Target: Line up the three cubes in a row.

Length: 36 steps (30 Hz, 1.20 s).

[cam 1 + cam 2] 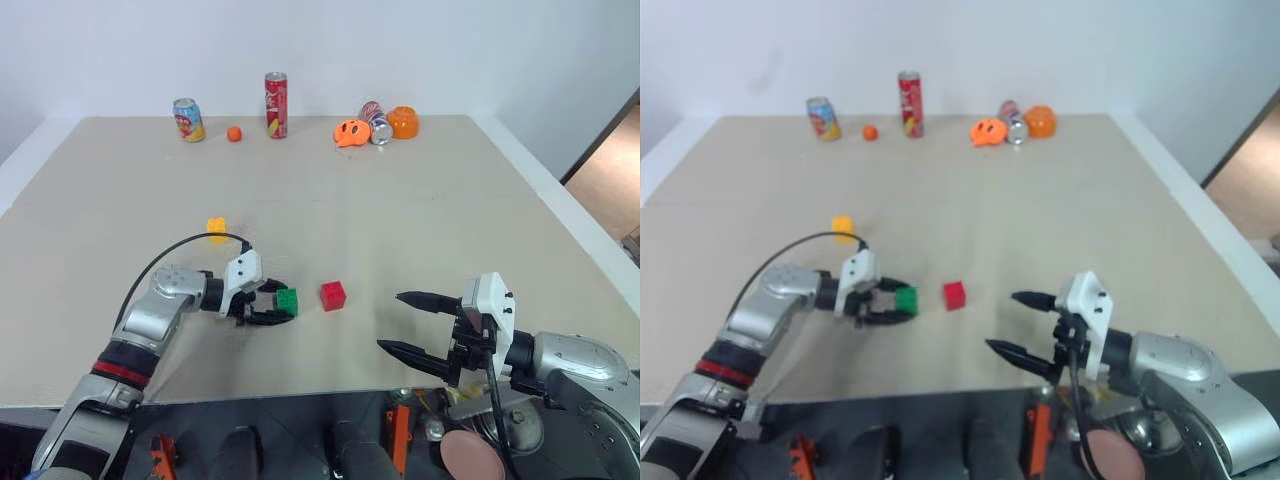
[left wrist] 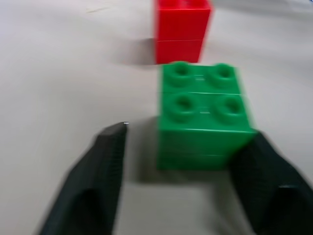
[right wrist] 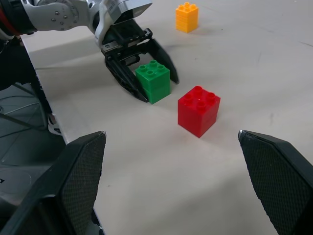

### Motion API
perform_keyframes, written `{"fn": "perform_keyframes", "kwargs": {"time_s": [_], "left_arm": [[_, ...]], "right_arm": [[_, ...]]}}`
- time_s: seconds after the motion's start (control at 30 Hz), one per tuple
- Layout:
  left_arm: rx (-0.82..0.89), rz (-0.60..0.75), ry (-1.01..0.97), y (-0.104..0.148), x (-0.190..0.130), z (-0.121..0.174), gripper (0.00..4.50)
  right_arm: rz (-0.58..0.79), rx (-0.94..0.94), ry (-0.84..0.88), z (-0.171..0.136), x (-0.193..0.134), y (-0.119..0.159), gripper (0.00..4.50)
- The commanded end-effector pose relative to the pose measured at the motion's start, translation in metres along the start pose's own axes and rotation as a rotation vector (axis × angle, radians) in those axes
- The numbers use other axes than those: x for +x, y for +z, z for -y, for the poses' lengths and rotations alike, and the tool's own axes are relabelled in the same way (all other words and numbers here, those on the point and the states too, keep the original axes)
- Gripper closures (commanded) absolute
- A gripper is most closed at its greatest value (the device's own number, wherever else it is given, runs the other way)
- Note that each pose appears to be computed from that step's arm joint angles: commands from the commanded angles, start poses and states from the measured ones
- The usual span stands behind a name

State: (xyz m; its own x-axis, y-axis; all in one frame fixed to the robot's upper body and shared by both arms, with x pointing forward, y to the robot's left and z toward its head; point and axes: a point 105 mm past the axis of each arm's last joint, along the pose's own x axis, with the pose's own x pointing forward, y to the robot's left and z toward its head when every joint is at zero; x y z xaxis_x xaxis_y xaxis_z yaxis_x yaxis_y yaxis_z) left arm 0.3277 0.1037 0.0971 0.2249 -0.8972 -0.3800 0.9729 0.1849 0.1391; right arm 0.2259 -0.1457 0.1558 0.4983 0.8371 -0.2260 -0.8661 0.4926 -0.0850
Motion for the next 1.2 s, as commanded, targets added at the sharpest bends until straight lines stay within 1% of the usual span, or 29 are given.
{"fn": "perform_keyframes", "kwargs": {"time_s": [0.03, 0.17, 0.3, 0.47, 0.6, 0.77, 0.87, 0.97, 1.07, 1.2], "left_arm": [[0.032, 0.007, 0.035, 0.007, -0.008, -0.009, 0.03], [0.016, 0.032, 0.003, 0.012, -0.014, -0.006, 0.03], [-0.043, 0.044, -0.106, 0.016, -0.027, 0.007, 0.03], [-0.162, 0.019, -0.283, 0.02, -0.056, 0.034, 0.03], [-0.23, 0.005, -0.31, 0.024, -0.076, 0.042, 0.03], [-0.208, -0.069, -0.154, 0.014, -0.105, 0.023, 0.03], [-0.2, -0.101, -0.027, 0.012, -0.131, 0.009, 0.03], [-0.173, -0.09, 0.091, 0.011, -0.149, -0.001, 0.03], [-0.146, -0.081, 0.232, 0.005, -0.156, -0.014, 0.03], [-0.133, -0.103, 0.394, -0.013, -0.151, -0.03, 0.03]], "right_arm": [[0.011, -0.033, 0.006, 0.002, -0.002, 0.007, 0.0], [0.01, -0.036, 0.012, 0.003, -0.002, 0.008, 0.0], [0.01, -0.042, 0.023, 0.007, -0.001, 0.01, 0.0], [0.008, -0.058, 0.045, 0.011, 0.001, 0.013, 0.0], [0.008, -0.073, 0.065, 0.014, 0.004, 0.015, 0.0], [0.009, -0.087, 0.082, 0.018, 0.005, 0.018, 0.0], [0.017, -0.101, 0.087, 0.021, 0.006, 0.022, 0.0], [0.059, -0.141, 0.048, 0.031, 0.013, 0.034, 0.0], [0.13, -0.184, 0.001, 0.04, 0.03, 0.055, 0.0], [0.19, -0.217, -0.015, 0.045, 0.049, 0.077, 0.0]]}}
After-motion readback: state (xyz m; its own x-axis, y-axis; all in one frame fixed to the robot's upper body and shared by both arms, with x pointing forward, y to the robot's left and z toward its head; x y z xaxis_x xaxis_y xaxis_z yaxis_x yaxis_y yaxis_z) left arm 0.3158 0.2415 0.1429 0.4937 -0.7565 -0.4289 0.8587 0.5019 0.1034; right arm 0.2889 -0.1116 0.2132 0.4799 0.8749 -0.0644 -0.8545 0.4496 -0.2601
